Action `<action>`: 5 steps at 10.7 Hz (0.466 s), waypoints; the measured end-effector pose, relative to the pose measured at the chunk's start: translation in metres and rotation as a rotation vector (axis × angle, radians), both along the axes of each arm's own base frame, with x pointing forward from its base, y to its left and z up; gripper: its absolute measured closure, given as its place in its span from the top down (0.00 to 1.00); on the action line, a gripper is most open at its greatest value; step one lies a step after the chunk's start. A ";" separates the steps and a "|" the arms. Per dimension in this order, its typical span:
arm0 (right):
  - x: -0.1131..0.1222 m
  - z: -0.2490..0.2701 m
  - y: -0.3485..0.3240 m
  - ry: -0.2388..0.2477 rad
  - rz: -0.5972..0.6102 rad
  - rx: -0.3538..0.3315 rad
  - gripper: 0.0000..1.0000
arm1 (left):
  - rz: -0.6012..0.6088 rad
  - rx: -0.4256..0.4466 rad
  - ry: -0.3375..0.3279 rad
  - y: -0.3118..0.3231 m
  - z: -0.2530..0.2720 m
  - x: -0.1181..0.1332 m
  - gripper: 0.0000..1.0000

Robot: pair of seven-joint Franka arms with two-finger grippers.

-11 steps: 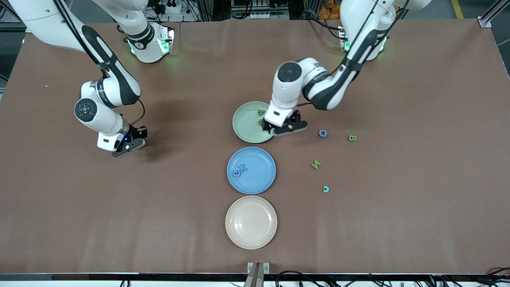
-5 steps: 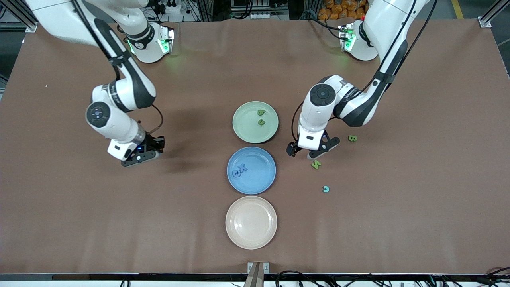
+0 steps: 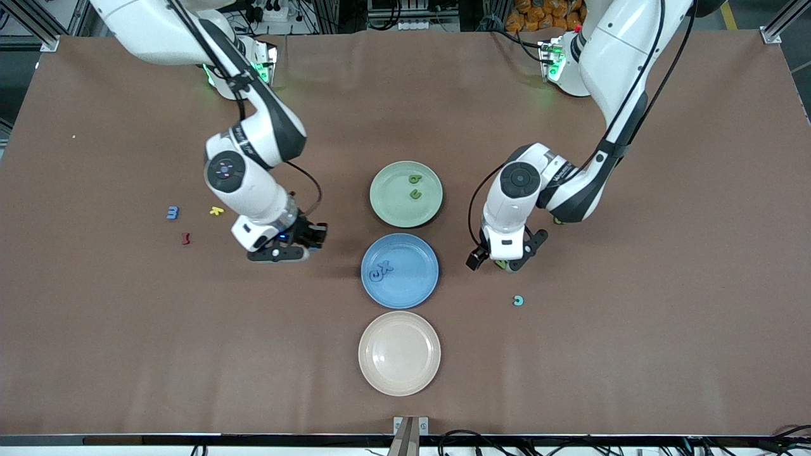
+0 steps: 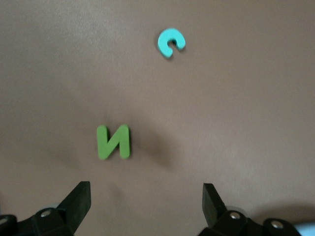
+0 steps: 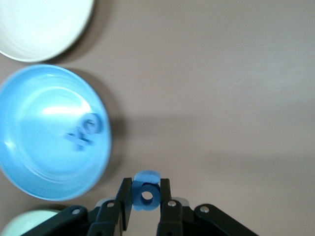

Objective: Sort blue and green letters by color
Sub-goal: 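Carry the blue 9 to the blue plate while the left gripper reaches the N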

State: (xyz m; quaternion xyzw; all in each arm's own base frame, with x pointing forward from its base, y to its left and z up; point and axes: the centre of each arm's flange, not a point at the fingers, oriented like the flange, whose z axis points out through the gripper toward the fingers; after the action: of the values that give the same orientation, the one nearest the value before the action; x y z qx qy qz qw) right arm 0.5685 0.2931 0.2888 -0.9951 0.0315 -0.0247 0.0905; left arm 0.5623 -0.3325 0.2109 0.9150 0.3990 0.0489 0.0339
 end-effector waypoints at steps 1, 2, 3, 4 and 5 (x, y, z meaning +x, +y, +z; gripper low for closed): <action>0.003 -0.001 0.029 0.008 -0.067 0.026 0.26 | 0.020 0.003 -0.001 0.006 -0.006 0.008 1.00; 0.006 -0.004 0.054 0.018 -0.125 0.050 0.26 | 0.030 0.006 0.002 0.010 -0.012 0.014 1.00; 0.008 -0.010 0.075 0.030 -0.169 0.068 0.26 | 0.035 0.009 0.010 0.013 -0.019 0.016 1.00; 0.009 -0.017 0.096 0.041 -0.213 0.084 0.26 | 0.037 0.012 0.017 0.014 -0.025 0.016 1.00; 0.009 -0.026 0.116 0.042 -0.248 0.084 0.26 | 0.036 0.015 0.022 0.015 -0.029 0.016 1.00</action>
State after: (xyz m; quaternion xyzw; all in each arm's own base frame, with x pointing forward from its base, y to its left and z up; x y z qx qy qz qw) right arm 0.5774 0.4088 0.2628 -0.9792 0.1570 -0.0135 0.1279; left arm 0.5781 -0.3173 0.1815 0.9085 0.4152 0.0425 0.0216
